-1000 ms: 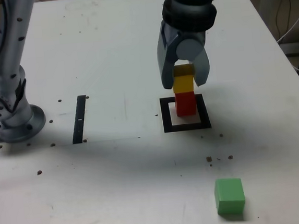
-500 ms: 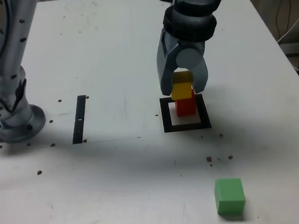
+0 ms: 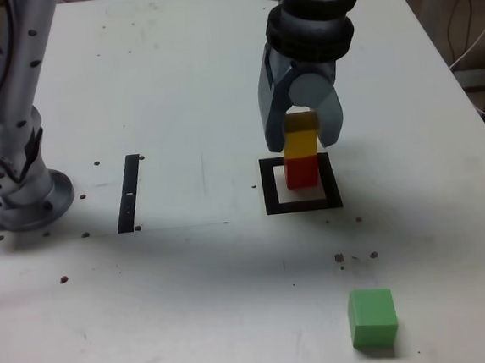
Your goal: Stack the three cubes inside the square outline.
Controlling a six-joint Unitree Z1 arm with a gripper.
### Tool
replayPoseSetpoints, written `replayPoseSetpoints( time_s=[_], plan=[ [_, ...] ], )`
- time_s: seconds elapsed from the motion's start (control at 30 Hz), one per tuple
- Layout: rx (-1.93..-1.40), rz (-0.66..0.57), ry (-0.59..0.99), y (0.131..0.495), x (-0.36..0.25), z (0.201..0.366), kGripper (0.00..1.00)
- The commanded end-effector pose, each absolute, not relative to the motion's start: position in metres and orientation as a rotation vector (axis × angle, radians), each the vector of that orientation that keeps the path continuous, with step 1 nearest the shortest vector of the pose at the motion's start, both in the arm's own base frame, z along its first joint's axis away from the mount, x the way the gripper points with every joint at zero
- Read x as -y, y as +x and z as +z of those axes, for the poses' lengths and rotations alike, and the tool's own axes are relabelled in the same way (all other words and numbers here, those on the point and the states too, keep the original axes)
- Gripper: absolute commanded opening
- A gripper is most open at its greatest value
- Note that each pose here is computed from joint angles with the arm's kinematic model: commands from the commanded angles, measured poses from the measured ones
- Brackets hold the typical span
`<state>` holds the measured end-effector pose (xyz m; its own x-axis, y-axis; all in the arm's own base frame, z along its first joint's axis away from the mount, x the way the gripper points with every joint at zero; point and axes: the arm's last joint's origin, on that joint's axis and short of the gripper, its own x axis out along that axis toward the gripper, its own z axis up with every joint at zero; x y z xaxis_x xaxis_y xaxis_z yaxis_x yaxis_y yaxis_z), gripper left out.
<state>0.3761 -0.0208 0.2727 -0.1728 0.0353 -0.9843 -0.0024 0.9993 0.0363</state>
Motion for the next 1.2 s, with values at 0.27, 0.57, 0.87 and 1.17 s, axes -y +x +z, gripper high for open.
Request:
replayPoseSetpoints(
  time_s=[0.27,0.57,0.87,1.17],
  plan=[
    [-1.747,0.029,0.023,0.375,0.021,0.267,0.94],
    [-1.758,0.035,0.027,0.372,0.021,0.264,0.99],
    [-1.672,0.022,0.033,0.352,0.030,0.300,0.99],
    [-1.585,-0.046,0.068,0.326,0.086,0.332,0.99]
  ],
)
